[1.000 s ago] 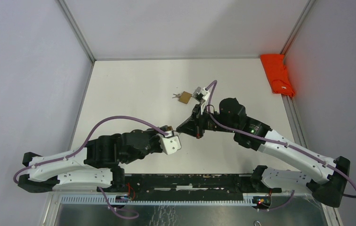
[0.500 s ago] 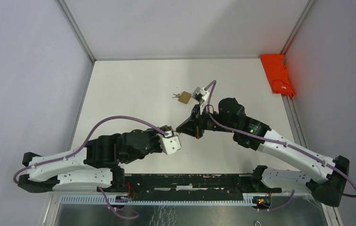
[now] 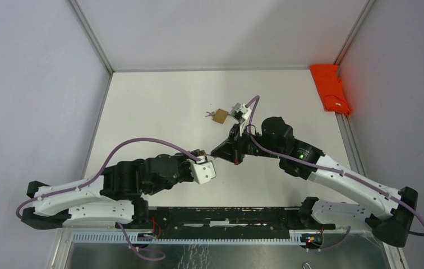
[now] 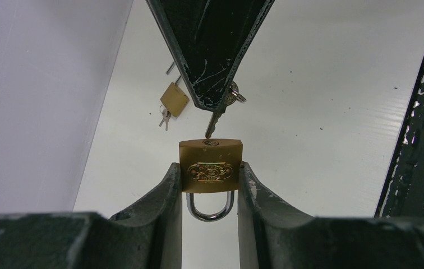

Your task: Unlock with the key

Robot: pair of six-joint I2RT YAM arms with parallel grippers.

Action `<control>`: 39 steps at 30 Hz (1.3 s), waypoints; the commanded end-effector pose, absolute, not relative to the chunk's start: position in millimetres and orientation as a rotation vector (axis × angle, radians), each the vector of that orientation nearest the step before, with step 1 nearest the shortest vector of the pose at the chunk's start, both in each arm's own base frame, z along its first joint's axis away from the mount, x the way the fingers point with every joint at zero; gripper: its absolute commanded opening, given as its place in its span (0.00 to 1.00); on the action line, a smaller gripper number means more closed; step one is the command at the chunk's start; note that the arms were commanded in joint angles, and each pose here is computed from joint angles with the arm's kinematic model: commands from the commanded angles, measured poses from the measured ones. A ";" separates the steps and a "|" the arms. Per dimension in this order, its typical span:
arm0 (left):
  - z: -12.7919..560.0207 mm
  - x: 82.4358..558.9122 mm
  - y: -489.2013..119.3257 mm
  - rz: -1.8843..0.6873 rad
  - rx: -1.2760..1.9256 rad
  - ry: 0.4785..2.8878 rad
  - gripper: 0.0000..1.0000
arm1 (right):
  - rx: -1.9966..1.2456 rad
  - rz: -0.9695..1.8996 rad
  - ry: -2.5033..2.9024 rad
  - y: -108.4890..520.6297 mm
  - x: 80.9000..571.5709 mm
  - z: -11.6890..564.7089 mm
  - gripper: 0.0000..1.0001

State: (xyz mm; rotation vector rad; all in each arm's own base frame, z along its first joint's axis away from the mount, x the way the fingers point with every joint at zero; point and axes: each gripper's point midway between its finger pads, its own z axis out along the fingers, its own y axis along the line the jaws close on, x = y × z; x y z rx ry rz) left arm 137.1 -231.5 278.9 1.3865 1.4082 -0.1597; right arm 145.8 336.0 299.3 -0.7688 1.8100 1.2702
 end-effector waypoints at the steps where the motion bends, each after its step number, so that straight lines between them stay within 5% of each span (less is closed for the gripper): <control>1: 308.1 135.9 -239.9 -0.229 1.304 1.367 0.02 | -0.762 1.278 1.724 335.9 146.1 325.7 0.00; 39: 306.3 135.0 -239.0 -0.238 1.300 1.374 0.02 | -0.782 1.312 1.724 342.7 141.9 323.8 0.00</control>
